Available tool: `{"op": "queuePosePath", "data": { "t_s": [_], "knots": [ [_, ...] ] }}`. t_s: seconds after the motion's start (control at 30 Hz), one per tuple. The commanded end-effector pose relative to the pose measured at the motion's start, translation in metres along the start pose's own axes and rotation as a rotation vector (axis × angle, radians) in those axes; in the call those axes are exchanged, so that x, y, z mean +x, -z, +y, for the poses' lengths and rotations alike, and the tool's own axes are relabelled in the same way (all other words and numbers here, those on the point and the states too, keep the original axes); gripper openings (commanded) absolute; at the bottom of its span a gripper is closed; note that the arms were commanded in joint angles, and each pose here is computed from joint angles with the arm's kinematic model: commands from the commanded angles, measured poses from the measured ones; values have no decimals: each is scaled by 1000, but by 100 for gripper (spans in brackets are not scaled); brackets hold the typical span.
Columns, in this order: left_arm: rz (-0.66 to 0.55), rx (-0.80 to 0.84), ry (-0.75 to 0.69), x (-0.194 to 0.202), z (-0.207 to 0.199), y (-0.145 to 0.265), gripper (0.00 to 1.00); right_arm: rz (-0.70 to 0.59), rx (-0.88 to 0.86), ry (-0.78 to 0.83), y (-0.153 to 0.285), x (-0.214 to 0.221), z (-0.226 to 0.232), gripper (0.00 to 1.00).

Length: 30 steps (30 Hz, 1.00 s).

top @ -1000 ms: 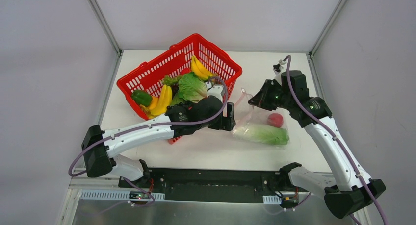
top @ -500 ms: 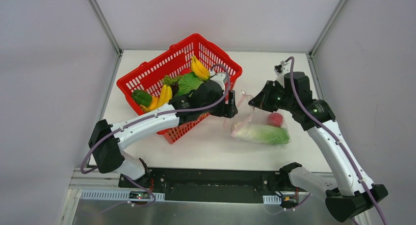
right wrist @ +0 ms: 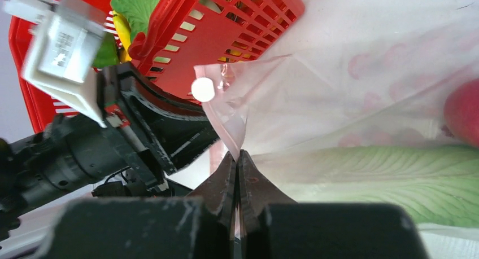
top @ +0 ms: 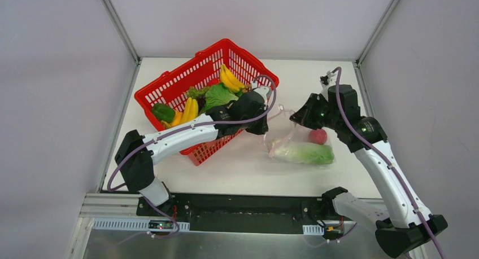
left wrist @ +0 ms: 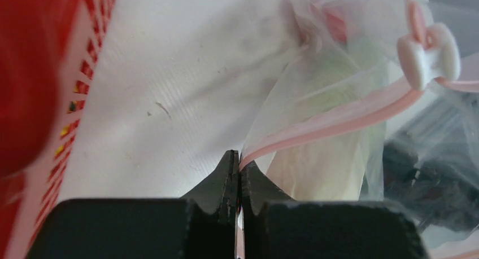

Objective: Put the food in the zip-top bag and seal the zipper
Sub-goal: Adjust the zipper food storage bag at the center of the board.

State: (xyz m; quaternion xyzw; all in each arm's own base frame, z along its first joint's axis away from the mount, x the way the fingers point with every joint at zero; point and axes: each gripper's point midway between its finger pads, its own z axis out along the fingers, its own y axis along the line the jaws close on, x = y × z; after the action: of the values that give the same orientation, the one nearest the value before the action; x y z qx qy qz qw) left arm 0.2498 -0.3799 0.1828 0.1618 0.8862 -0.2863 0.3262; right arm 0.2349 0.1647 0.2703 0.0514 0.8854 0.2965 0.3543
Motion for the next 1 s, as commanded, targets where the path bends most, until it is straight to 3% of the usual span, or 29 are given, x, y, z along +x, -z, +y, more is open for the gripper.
{"op": "queuePosePath", "data": {
  "t_s": [0.0,0.23,0.33,0.4,0.53,0.6,0.8,0.97],
  "knots": [
    [-106,-171,-4,-38,20,18,0,-58,14,3,10,-9,-1,0],
    [-77,-203,14,-42,18,4,2,-82,-22,-22,16,-9,5,0],
    [-68,-154,7,-41,9,1,24,-109,-19,-53,14,-14,4,0],
    [-72,-139,3,-42,6,3,32,-119,-12,-73,12,-16,4,0],
    [-105,-98,-4,-50,-1,17,64,-187,25,-101,11,-29,-2,0],
    [-116,-44,-21,-55,-12,29,75,-212,21,-105,10,-34,-1,0],
    [-166,63,-71,-66,-28,77,98,-180,-3,-102,0,-31,3,0],
    [-239,22,-141,-76,-12,130,99,-188,-32,-100,1,-30,6,0]
  ]
}}
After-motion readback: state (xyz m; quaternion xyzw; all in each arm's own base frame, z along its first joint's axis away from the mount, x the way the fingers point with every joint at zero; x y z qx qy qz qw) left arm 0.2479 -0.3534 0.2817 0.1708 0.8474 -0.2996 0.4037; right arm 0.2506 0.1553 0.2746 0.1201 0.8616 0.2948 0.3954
